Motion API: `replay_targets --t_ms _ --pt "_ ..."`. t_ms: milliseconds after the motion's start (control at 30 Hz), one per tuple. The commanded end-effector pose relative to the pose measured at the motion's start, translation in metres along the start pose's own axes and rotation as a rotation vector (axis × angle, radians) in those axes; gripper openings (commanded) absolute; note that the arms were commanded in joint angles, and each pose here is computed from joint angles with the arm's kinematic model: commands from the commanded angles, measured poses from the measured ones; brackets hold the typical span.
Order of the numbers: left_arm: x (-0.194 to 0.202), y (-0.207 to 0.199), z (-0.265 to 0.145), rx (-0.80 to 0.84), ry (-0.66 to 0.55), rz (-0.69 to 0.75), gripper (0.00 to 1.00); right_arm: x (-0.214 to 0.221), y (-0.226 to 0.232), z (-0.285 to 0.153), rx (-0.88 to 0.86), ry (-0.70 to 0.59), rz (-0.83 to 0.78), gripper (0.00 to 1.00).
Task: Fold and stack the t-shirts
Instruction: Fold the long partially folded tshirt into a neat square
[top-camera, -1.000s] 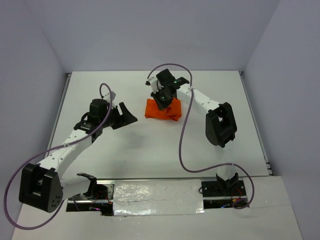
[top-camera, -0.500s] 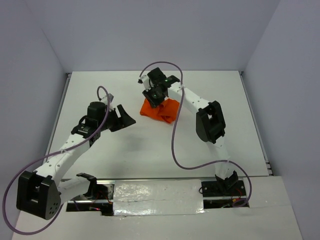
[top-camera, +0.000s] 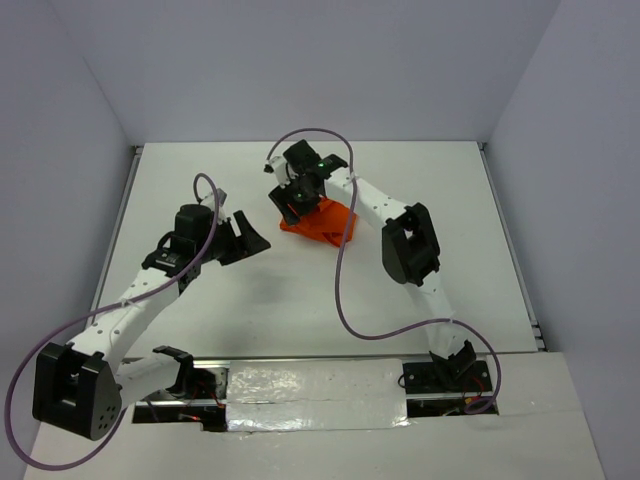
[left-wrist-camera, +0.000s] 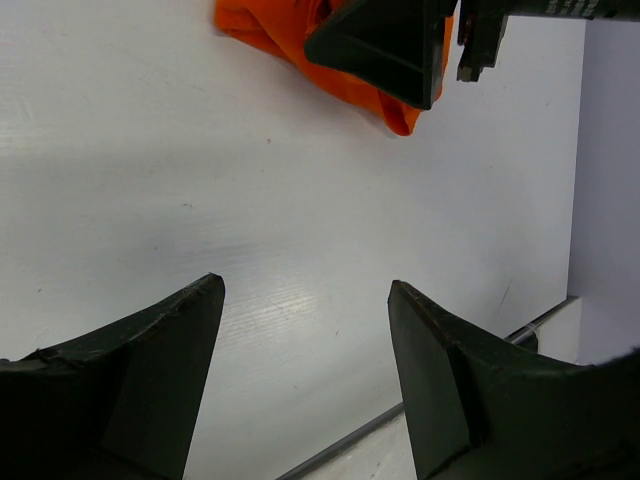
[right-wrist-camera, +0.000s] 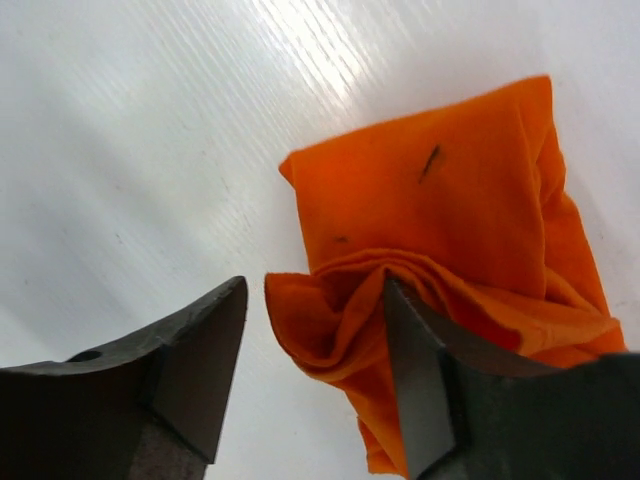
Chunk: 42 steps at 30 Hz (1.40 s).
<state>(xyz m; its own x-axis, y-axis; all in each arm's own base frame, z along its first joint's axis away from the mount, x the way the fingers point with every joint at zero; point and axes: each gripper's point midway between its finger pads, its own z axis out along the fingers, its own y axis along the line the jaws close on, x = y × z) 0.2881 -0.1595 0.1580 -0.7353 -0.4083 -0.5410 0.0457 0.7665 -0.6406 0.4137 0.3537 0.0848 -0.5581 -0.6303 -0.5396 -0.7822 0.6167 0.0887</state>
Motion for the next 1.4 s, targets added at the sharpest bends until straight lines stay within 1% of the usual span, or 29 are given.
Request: replay_targets --t_ms 0,67,267,367,400,467,500,600,633,667,733,767,800,867,900,967,1100,1333,1367 --pt "-0.006 -0.004 -0.005 0.01 -0.03 -0.008 0.8 -0.021 0.008 -0.003 -0.02 -0.053 -0.012 0.66" --pt "-0.006 -0.004 -0.005 0.007 -0.028 -0.009 0.8 -0.023 0.01 -0.001 -0.033 -0.061 -0.009 0.7" --pt "-0.007 -0.006 -0.007 0.008 -0.029 -0.01 0.8 -0.033 0.018 -0.002 -0.084 -0.106 -0.013 0.71" --pt "-0.012 -0.011 -0.009 0.025 -0.038 -0.005 0.8 -0.052 0.024 -0.017 -0.117 -0.179 -0.038 0.71" --pt "-0.013 -0.015 -0.01 0.038 -0.043 0.0 0.8 -0.064 0.026 -0.032 -0.118 -0.232 -0.055 0.71" --pt "-0.019 -0.024 -0.013 0.075 -0.061 0.01 0.79 -0.072 0.02 -0.051 -0.142 -0.281 -0.053 0.69" --pt "-0.02 -0.028 -0.014 0.092 -0.068 0.014 0.79 -0.086 0.02 -0.077 -0.139 -0.348 -0.075 0.67" --pt "-0.025 -0.042 -0.016 0.159 -0.077 0.02 0.77 -0.084 0.008 -0.115 -0.151 -0.425 -0.119 0.59" --pt "-0.026 -0.045 -0.016 0.177 -0.081 0.023 0.76 -0.08 0.004 -0.121 -0.155 -0.43 -0.135 0.58" --pt "-0.026 -0.048 -0.014 0.193 -0.076 0.021 0.74 -0.073 -0.007 -0.127 -0.152 -0.432 -0.173 0.57" --pt "-0.028 -0.059 -0.013 0.238 -0.077 0.034 0.73 -0.05 -0.006 -0.132 -0.22 -0.398 -0.187 0.49" --pt "-0.027 -0.059 -0.01 0.242 -0.07 0.035 0.72 -0.039 -0.018 -0.132 -0.218 -0.383 -0.209 0.44" --pt "-0.026 -0.063 -0.009 0.252 -0.06 0.041 0.72 -0.026 -0.019 -0.13 -0.238 -0.348 -0.206 0.34" --pt "-0.026 -0.065 -0.006 0.252 -0.05 0.047 0.72 -0.007 -0.03 -0.125 -0.248 -0.31 -0.213 0.22" --pt "-0.026 -0.065 -0.004 0.25 -0.046 0.048 0.72 -0.002 -0.033 -0.123 -0.247 -0.301 -0.215 0.13" --pt "-0.024 -0.065 -0.001 0.246 -0.038 0.048 0.72 0.009 -0.036 -0.118 -0.259 -0.285 -0.232 0.11" --pt "-0.022 -0.063 -0.001 0.24 -0.039 0.039 0.72 0.013 -0.036 -0.104 -0.273 -0.258 -0.265 0.1" --pt "-0.019 -0.059 -0.011 0.234 -0.065 0.025 0.73 0.007 -0.055 -0.073 -0.229 -0.213 -0.225 0.09" --pt "-0.016 -0.056 -0.01 0.226 -0.061 0.02 0.73 0.012 -0.056 -0.064 -0.238 -0.189 -0.215 0.08"
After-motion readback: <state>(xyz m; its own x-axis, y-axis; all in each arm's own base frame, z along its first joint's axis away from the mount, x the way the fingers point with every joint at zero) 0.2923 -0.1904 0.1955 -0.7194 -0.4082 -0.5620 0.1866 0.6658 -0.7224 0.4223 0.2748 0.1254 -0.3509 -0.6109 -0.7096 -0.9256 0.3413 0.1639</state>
